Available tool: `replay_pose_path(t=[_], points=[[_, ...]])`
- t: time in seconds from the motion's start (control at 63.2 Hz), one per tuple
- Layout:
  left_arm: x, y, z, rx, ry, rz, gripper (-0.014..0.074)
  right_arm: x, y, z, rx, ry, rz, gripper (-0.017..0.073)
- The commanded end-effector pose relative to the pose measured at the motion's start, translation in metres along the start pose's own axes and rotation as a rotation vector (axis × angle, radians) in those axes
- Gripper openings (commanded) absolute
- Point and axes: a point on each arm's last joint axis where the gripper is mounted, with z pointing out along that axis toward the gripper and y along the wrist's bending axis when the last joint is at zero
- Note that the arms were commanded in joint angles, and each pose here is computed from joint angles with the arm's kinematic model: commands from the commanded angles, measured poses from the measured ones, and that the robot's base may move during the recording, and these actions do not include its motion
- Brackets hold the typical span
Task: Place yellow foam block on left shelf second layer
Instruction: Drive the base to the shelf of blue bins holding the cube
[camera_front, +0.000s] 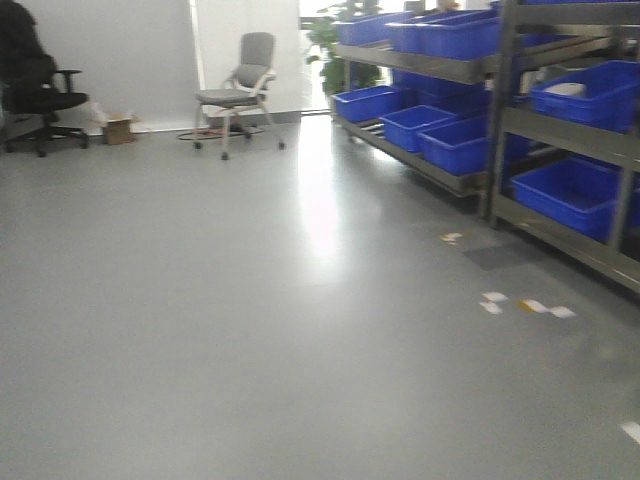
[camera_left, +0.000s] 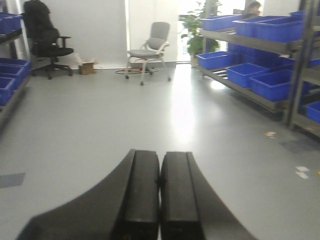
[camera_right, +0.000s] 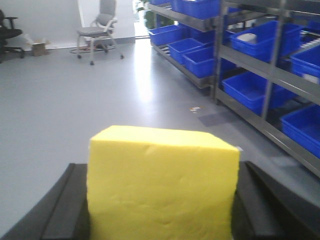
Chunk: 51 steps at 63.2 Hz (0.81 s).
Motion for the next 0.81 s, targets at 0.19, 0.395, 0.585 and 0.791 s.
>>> replay_pose_path(t=[0.19, 0.395, 0.585, 0.791], points=[[0.0012, -0.0014, 0.0012, 0.022, -0.055, -0.006, 0.0136, -0.0157, 0.0009, -0.0031, -0.002, -0.104, -0.015, 0.0289], [0.0012, -0.0014, 0.0012, 0.022, -0.055, -0.006, 0.0136, -0.0157, 0.0009, -0.0031, -0.002, -0.104, -0.015, 0.0289], [0.0012, -0.0014, 0.0012, 0.022, -0.055, -0.006, 0.0136, -0.0157, 0.0009, -0.0031, -0.002, -0.104, -0.015, 0.0289], [0.0012, -0.0014, 0.0012, 0.022, -0.055, -0.006, 0.0136, -0.0157, 0.0009, -0.0031, -0.002, -0.104, -0.015, 0.0289]])
